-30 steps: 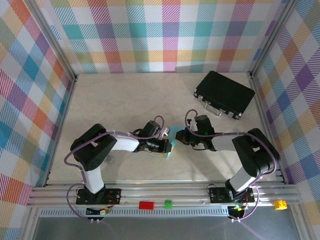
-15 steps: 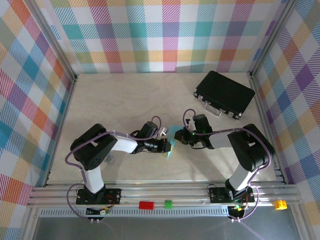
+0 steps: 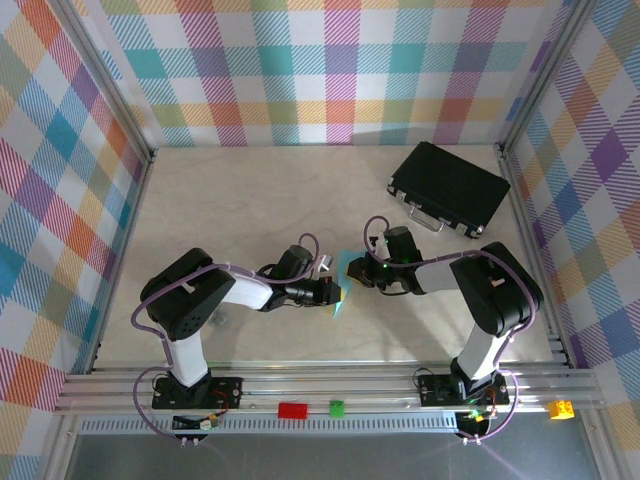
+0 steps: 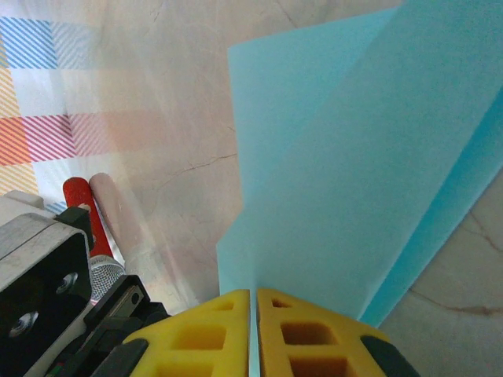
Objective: Fold a paper plane with a square sheet of paper (pick it up from the middle)
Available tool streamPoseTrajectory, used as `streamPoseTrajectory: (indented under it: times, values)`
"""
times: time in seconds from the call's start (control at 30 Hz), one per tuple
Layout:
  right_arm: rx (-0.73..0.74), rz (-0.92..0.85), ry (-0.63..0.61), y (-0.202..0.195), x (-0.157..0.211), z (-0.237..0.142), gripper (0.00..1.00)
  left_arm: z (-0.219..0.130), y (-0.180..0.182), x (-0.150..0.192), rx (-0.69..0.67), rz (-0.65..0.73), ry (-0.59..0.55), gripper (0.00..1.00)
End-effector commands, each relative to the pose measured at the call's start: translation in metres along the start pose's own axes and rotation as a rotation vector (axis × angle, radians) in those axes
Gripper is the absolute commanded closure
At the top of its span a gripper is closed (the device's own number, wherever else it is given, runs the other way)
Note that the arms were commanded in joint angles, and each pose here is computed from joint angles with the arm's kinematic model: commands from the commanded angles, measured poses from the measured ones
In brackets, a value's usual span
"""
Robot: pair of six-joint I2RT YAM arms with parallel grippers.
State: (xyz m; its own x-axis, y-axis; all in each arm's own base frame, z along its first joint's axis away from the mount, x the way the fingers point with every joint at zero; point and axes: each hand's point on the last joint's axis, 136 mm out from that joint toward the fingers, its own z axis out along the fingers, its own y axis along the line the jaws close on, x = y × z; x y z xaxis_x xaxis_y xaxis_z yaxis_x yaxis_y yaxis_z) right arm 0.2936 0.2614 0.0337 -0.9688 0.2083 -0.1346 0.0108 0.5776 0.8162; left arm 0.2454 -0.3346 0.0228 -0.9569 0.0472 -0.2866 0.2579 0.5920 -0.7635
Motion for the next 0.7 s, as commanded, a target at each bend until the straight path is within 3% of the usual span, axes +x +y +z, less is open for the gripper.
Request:
streamPoseTrajectory:
  times: [0.0,0.37,0.67]
  values:
    - [-0.025,-0.016,0.009,0.005,-0.004,0.003,0.88,-0.005,0.06,0.033,-0.182,-0.139,0.067,1.0]
    - [-0.013,-0.001,0.02,-0.001,-0.004,0.008,0.88,-0.005,0.066,0.036,-0.202,-0.16,0.073,1.0]
    - [0.102,0.055,0.038,-0.025,0.001,0.009,0.89,-0.005,0.069,0.038,-0.212,-0.167,0.083,1.0]
